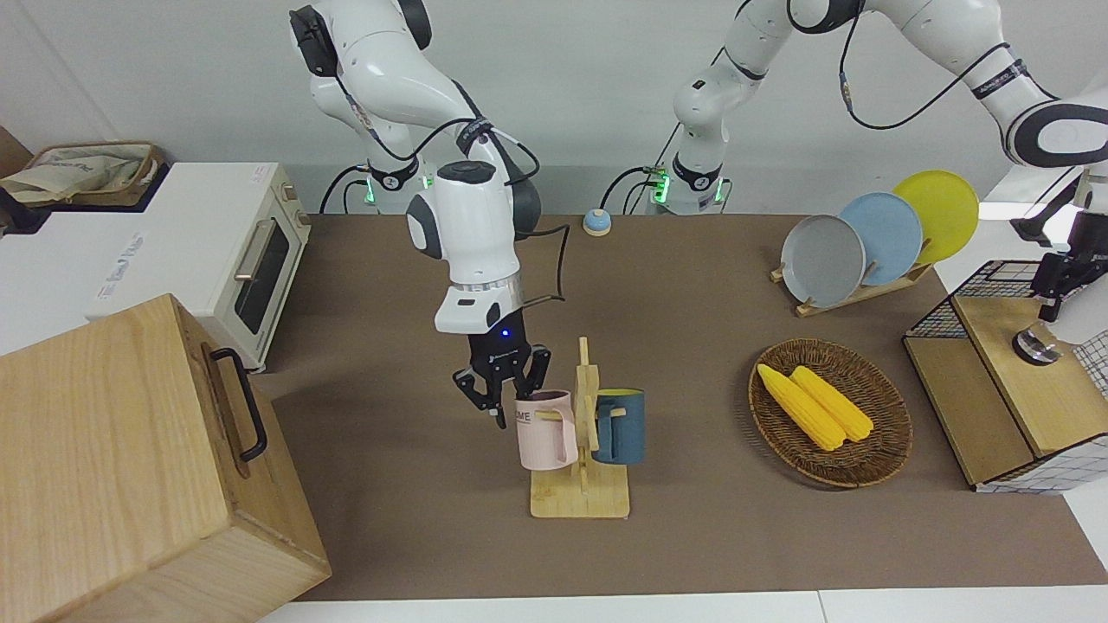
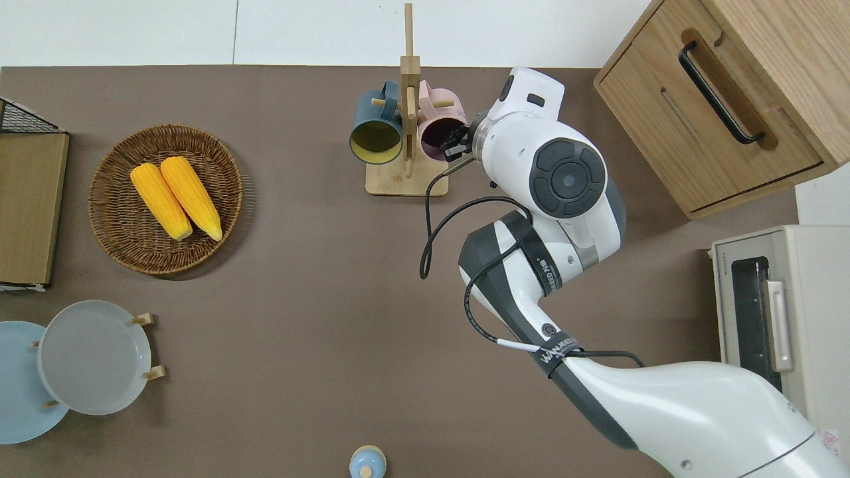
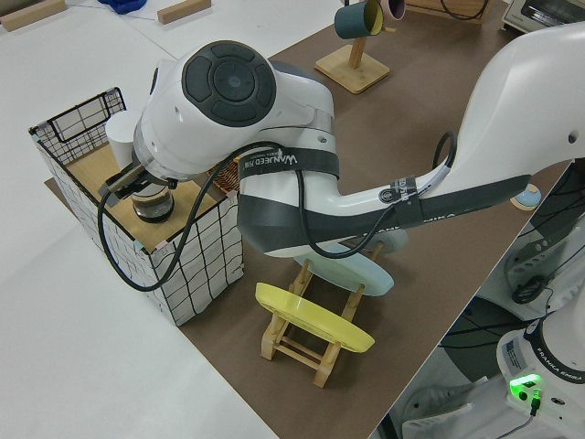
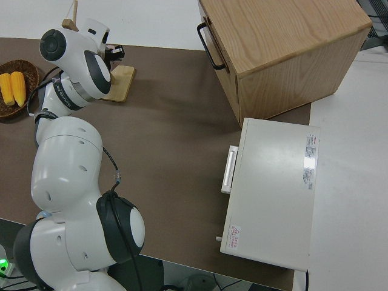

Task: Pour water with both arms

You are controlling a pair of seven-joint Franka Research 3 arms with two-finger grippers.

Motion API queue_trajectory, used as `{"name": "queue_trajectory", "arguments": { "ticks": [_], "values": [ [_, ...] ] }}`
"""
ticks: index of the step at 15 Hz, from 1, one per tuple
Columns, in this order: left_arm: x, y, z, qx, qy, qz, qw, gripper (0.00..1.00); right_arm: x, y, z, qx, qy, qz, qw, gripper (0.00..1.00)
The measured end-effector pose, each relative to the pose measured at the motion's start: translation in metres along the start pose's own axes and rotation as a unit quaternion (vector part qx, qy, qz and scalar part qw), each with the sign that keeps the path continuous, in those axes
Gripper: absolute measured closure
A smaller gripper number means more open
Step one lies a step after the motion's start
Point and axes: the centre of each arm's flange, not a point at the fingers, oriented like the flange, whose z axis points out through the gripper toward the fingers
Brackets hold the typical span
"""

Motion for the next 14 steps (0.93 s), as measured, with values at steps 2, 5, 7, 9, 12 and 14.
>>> {"name": "queue_trajectory", "arguments": {
  "ticks": [2, 5, 7, 9, 12, 14],
  "values": [
    [0.0020, 0.0017, 0.0001, 0.002, 0.004, 0.010, 0.9999, 0.00, 0.0014, 0.0002, -0.0001, 0.000, 0.003, 0.000, 1.0000, 0.72],
    [0.0043, 0.0027, -0.0003, 0.005, 0.012, 0.015, 0.9998, 0.01, 0.0024, 0.0004, -0.0003, 0.000, 0.005, 0.000, 1.0000, 0.82],
    [0.0052, 0.0030, -0.0005, 0.003, 0.020, 0.013, 0.9997, 0.03, 0.0028, 0.0003, -0.0005, 0.000, 0.007, 0.000, 1.0000, 0.83],
    [0.0037, 0.0027, 0.0010, -0.002, 0.025, 0.008, 0.9997, 0.12, 0.0031, 0.0003, -0.0006, 0.000, 0.008, 0.000, 1.0000, 0.87],
    [0.0006, 0.0004, 0.0056, -0.007, 0.036, -0.004, 0.9993, 0.37, 0.0031, 0.0009, -0.0003, 0.000, 0.008, 0.000, 1.0000, 0.92],
    [0.0006, 0.0003, 0.0059, -0.007, 0.037, -0.004, 0.9993, 0.37, 0.0031, 0.0019, -0.0002, -0.001, 0.008, 0.000, 1.0000, 0.94]
  ]
}}
